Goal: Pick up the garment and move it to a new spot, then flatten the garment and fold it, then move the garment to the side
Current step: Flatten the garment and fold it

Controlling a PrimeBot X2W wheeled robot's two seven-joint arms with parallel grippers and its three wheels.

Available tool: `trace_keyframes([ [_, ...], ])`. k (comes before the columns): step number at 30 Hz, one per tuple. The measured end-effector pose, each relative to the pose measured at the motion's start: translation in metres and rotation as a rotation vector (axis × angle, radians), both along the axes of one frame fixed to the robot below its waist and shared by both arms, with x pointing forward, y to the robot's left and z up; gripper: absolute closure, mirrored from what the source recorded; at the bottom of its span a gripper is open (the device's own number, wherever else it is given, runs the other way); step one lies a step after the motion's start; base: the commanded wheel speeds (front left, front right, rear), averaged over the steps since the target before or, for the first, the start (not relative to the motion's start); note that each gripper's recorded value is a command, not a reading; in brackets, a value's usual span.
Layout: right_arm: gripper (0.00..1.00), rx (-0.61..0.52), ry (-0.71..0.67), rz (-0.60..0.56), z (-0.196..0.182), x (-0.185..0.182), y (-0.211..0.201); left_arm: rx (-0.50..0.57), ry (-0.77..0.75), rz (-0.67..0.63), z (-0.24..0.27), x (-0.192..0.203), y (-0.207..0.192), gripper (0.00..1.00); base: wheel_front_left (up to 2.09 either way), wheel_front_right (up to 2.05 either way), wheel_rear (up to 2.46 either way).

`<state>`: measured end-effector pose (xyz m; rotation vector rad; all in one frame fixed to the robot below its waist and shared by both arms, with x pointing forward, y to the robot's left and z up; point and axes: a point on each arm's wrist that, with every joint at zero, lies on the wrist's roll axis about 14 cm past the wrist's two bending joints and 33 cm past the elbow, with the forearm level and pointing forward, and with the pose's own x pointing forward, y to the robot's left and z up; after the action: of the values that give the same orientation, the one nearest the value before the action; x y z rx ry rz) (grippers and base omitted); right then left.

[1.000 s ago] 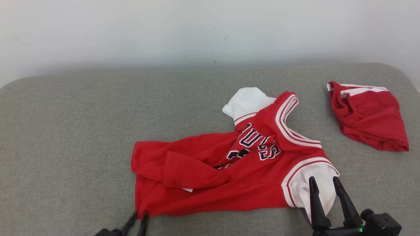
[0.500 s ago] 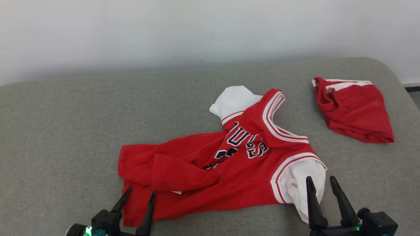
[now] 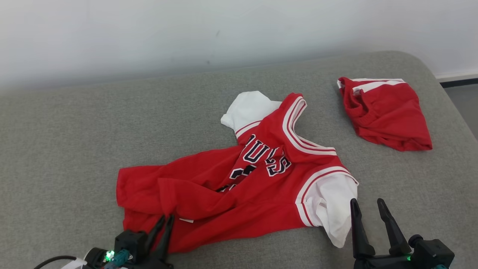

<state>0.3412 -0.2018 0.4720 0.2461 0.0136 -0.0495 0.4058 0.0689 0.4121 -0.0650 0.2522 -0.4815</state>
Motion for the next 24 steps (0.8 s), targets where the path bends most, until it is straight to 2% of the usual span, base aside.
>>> trace_keyframes([
  [5,0.00,0.002,-0.014,0.025,0.004,0.003,0.008,0.006,-0.012,-0.004,0.005,-0.005,0.003,1.00,0.00,0.00,0.00],
  [12,0.00,0.016,-0.012,0.056,0.002,0.002,0.017,-0.013,-0.169,-0.084,0.059,-0.018,-0.007,1.00,0.00,0.00,0.00],
  [21,0.00,0.030,-0.016,0.115,0.003,0.011,0.035,0.006,-0.149,-0.080,0.087,-0.056,0.002,1.00,0.00,0.00,0.00],
  [24,0.00,0.032,-0.012,0.131,0.001,0.013,0.041,-0.017,-0.133,-0.075,0.097,-0.072,-0.001,1.00,0.00,0.00,0.00],
])
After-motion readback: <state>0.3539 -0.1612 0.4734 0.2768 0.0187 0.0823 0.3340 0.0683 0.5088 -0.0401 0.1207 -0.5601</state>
